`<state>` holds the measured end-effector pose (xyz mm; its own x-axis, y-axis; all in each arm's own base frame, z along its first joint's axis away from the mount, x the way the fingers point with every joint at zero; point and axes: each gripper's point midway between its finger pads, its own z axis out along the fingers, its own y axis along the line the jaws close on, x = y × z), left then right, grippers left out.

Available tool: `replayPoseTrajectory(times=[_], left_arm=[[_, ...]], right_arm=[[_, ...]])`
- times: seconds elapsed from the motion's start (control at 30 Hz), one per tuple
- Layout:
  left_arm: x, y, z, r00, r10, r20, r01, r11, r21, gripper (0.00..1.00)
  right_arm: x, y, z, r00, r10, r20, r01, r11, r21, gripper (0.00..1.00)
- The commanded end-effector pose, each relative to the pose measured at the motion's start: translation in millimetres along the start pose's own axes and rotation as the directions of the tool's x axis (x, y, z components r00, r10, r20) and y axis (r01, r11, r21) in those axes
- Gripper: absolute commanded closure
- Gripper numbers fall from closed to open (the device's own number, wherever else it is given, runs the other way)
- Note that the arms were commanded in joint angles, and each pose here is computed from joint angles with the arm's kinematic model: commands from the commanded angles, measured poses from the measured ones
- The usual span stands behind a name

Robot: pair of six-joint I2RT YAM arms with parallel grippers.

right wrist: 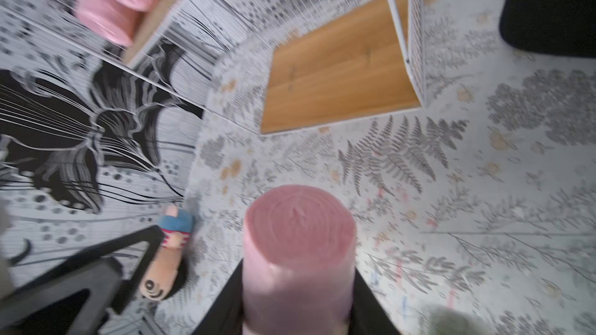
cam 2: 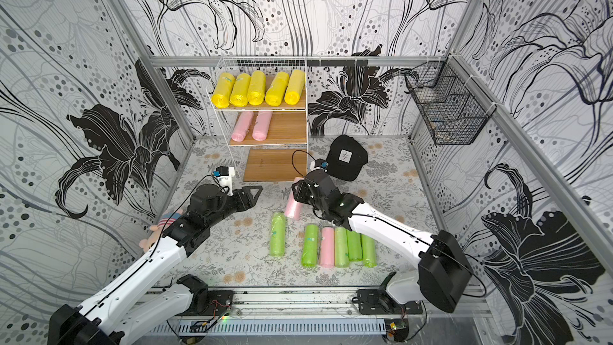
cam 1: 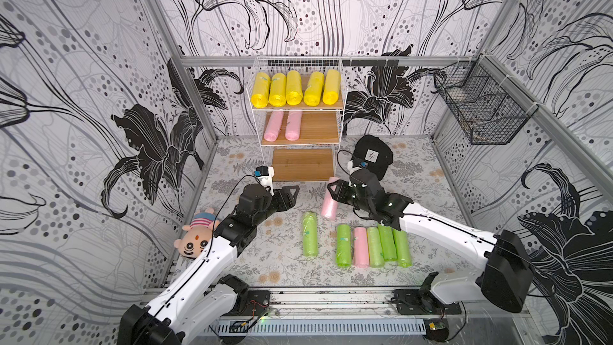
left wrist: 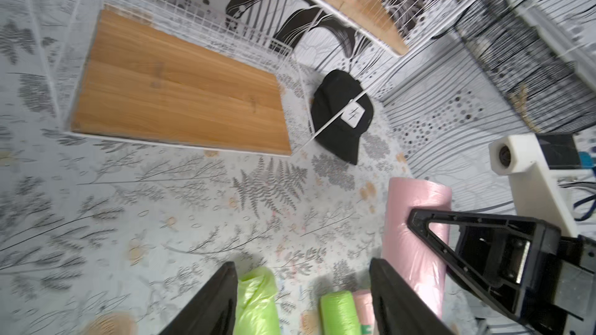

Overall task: Sort the rolls of trash bags by color and place them on the shelf
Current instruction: Pick up the roll of trash bags from the center of the board.

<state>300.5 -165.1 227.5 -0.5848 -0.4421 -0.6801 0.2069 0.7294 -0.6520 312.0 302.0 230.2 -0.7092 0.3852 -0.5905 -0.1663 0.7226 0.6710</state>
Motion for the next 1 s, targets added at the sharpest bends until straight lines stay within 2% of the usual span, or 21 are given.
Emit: replayPoseTrajectory(times=[0.0,0.13,0.43,0.63,0.8,0.97], left_arm=[[-20,-44,-9,0.988,-0.132,0.079,0.109,0.962,0.249,0.30],[-25,-59,-12,0.965,-0.253,0.070,0.211,0.905,0.370,0.27],[-18,-86,-2,0.925,-0.379,-0.031,0.338,0.780,0.526,0.24],[-17,-94,4,0.916,-0.400,-0.039,0.354,0.756,0.550,0.21],[-18,-107,7,0.909,-0.412,-0.055,0.361,0.718,0.595,0.19],[-21,-109,11,0.885,-0.461,-0.056,0.394,0.680,0.618,0.21]], right_arm=[[-31,30,-14,0.985,0.098,0.139,-0.076,0.985,-0.153,0.69],[-54,50,-29,0.960,0.176,0.220,-0.116,0.958,-0.262,0.68],[-74,71,-37,0.918,0.310,0.247,-0.199,0.899,-0.391,0.69],[-83,76,-39,0.890,0.376,0.258,-0.240,0.868,-0.435,0.70],[-86,80,-35,0.876,0.416,0.246,-0.270,0.844,-0.464,0.70],[-88,82,-33,0.863,0.444,0.241,-0.287,0.823,-0.489,0.70]])
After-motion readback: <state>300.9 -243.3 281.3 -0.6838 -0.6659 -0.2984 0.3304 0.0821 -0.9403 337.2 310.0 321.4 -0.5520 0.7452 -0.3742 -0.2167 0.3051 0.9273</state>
